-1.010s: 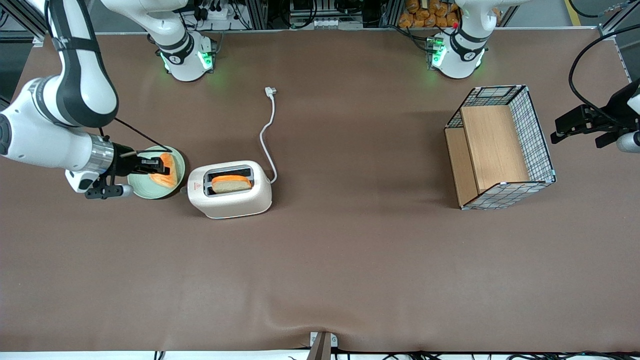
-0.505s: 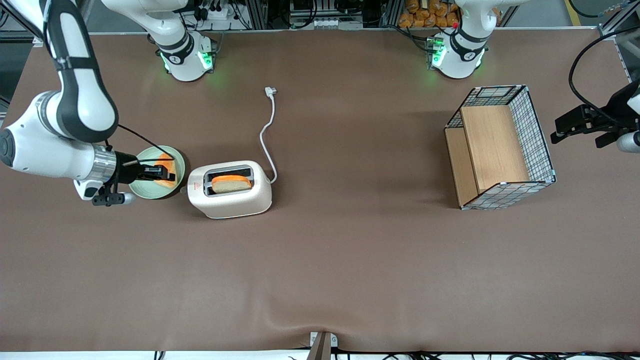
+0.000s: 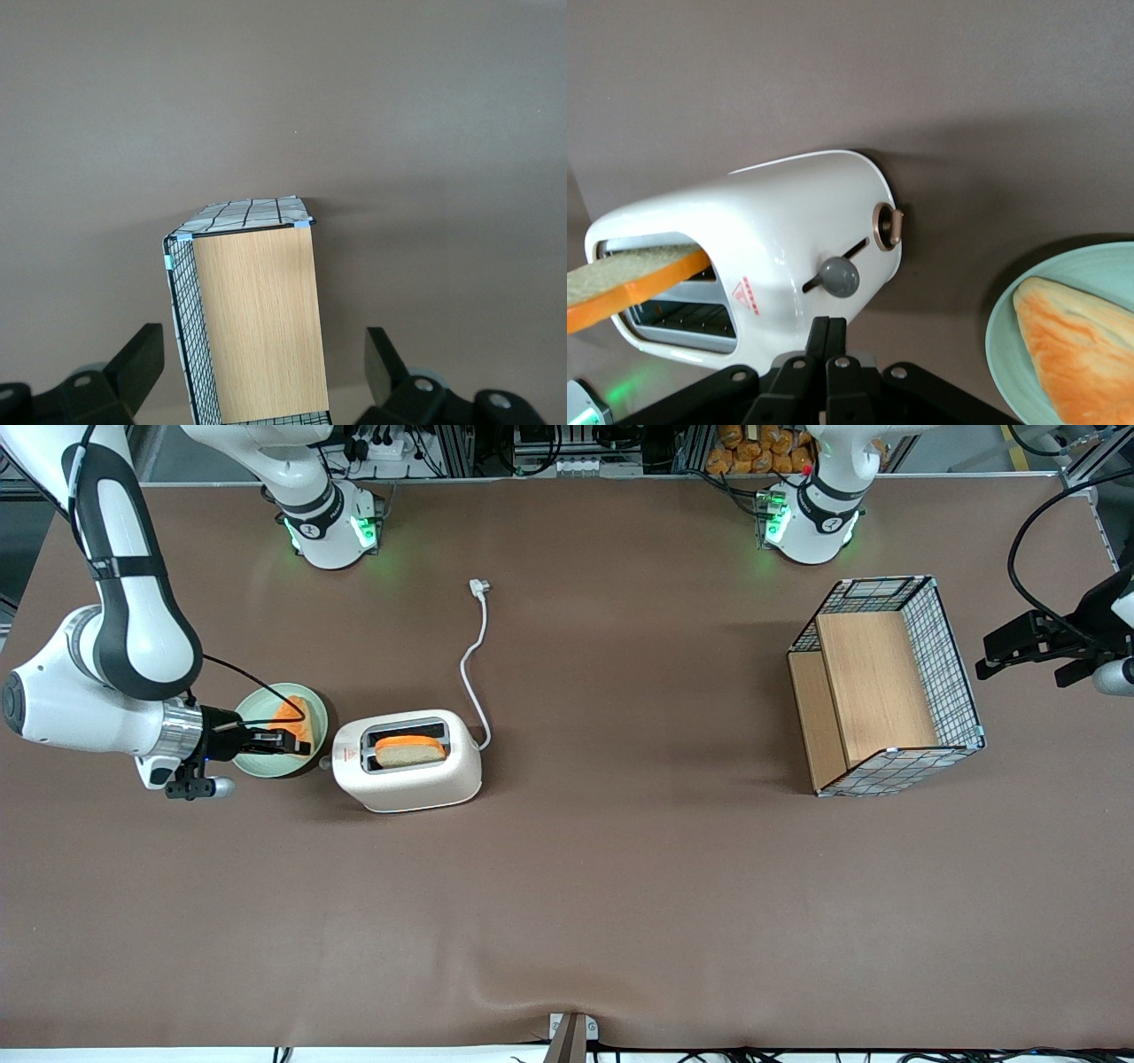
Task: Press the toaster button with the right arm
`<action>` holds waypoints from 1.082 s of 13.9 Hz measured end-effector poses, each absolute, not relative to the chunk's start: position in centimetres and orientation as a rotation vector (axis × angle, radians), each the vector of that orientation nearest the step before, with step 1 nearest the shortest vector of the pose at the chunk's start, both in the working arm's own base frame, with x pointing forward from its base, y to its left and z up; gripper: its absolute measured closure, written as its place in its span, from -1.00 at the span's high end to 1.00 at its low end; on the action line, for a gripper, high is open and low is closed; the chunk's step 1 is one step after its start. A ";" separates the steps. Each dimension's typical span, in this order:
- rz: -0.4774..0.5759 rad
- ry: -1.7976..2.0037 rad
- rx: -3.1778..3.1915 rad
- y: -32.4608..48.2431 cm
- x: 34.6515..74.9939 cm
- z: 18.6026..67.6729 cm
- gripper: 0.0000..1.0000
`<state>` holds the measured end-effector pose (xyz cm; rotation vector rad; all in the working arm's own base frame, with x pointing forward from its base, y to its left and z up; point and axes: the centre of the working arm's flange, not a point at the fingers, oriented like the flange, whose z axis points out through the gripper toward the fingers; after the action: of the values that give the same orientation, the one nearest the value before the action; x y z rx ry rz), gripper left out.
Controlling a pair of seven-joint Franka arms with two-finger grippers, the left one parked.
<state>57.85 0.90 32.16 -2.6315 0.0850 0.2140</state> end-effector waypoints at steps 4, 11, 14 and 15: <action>0.211 0.099 -2.601 1.2 58.1 30.6 -0.98; 0.221 0.109 -2.571 1.8 58.2 29.4 -0.98; 0.220 0.105 -2.570 2.1 58.2 29.4 -0.98; 0.220 0.105 -2.570 2.1 58.3 29.4 -0.98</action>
<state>58.25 2.07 29.44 -2.5703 0.1051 0.2199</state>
